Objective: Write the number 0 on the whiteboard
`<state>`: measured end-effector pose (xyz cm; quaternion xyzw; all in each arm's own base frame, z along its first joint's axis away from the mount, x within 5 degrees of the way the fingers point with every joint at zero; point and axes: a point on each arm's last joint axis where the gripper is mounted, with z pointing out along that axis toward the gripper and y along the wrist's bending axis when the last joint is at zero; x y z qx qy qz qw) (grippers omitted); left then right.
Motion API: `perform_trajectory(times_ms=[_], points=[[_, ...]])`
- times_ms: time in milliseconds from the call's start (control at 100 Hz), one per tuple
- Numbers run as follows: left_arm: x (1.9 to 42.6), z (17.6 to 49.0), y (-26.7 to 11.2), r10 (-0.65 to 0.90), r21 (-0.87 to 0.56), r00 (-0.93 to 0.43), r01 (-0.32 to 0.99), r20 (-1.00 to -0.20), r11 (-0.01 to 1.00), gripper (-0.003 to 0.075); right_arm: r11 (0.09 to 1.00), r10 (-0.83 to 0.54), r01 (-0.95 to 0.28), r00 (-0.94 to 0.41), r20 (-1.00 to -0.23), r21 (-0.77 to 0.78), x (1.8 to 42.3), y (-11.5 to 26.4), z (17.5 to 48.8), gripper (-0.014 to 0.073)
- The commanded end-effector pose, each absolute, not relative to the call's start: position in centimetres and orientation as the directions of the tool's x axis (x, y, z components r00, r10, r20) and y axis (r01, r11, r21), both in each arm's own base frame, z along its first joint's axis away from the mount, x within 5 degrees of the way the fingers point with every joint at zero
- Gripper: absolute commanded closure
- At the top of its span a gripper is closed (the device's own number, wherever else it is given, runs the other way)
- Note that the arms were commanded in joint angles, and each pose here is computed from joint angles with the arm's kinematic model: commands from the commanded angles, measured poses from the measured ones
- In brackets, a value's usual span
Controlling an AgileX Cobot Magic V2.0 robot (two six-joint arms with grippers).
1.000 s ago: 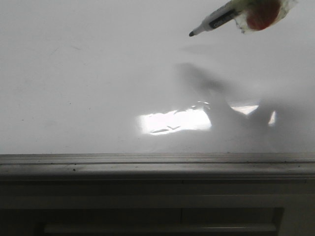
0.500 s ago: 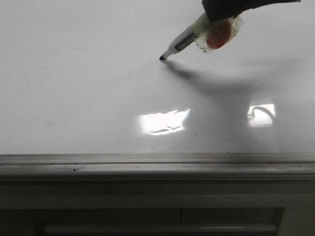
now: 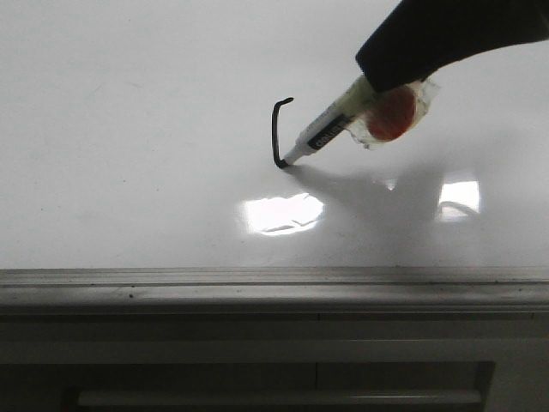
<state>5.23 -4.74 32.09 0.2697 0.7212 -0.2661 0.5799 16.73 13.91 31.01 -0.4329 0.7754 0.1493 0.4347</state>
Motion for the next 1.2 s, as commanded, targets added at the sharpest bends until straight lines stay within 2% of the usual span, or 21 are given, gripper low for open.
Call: perform_trajectory(times_ms=[0, 280, 580, 950, 1190], points=[[5.1, 33.5, -5.0, 0.011, -0.091, -0.135, 0.721, -0.991, 0.686, 0.074, 0.595, -0.599, -0.771, -0.238, -0.764, -0.226, 17.0, 13.0, 31.5, 0.0643], [5.1, 33.5, -5.0, 0.009, -0.093, -0.137, 0.721, -0.991, 0.686, 0.074, 0.659, -0.634, -0.701, -0.322, -0.703, -0.272, 16.6, 11.3, 31.6, 0.0643], [5.1, 33.5, -5.0, 0.009, -0.093, -0.137, 0.721, -0.991, 0.686, 0.074, 0.711, -0.616, -0.612, -0.302, -0.728, -0.347, 17.3, 10.6, 33.8, 0.0643], [5.1, 33.5, -5.0, 0.009, -0.093, -0.136, 0.722, -0.991, 0.686, 0.074, 0.708, -0.611, -0.614, -0.285, -0.739, -0.349, 19.6, 12.4, 35.2, 0.0643], [5.1, 33.5, -5.0, 0.006, -0.093, -0.134, 0.723, -0.991, 0.685, 0.074, 0.647, -0.637, -0.678, -0.231, -0.735, -0.348, 19.6, 15.0, 34.7, 0.0643]])
